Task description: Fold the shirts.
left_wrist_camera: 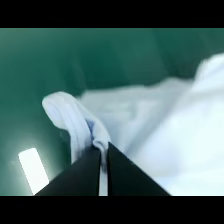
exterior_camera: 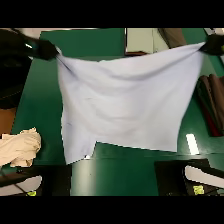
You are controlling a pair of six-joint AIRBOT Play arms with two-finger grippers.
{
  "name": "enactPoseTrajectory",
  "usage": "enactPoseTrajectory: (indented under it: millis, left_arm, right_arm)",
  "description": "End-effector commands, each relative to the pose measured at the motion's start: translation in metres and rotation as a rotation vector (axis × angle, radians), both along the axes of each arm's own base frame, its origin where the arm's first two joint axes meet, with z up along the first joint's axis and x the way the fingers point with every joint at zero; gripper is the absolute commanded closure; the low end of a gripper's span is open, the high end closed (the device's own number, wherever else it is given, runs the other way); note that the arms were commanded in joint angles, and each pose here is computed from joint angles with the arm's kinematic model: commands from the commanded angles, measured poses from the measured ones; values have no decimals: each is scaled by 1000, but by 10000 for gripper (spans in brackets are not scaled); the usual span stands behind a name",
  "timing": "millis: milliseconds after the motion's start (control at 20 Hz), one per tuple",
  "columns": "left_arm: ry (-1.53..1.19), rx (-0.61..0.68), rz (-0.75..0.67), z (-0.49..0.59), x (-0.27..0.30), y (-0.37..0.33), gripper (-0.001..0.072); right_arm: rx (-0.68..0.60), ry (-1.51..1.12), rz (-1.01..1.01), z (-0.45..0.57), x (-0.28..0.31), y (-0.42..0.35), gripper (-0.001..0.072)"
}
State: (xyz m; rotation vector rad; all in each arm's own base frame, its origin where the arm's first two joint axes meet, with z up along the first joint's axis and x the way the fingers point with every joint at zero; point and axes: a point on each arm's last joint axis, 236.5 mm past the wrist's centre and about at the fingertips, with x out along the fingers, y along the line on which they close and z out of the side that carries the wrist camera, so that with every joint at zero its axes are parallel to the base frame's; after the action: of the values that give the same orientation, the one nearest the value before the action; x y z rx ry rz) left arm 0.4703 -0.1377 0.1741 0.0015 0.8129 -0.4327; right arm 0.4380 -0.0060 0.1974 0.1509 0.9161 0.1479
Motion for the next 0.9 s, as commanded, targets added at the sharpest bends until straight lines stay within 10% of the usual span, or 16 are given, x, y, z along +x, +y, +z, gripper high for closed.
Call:
enactPoseTrajectory:
  millis: [0, 200, 250, 300, 850]
  left_arm:
    - [202, 27, 15, -118, 30, -3, 677]
    - [201, 36, 30, -134, 42, 0, 648]
    - [197, 34, 38, -129, 42, 5, 372]
    - [206, 25, 64, -121, 40, 15, 155]
    - [458, -18, 335, -144, -117, 144, 156]
  right_arm:
    - [-21, 150, 47, -90, 41, 19, 696]
    - [12, 172, 89, -105, 71, 37, 631]
    - [25, 171, 97, -101, 74, 40, 401]
    - [37, 172, 99, -95, 74, 38, 335]
    - [159, 538, -57, -170, -108, -35, 337]
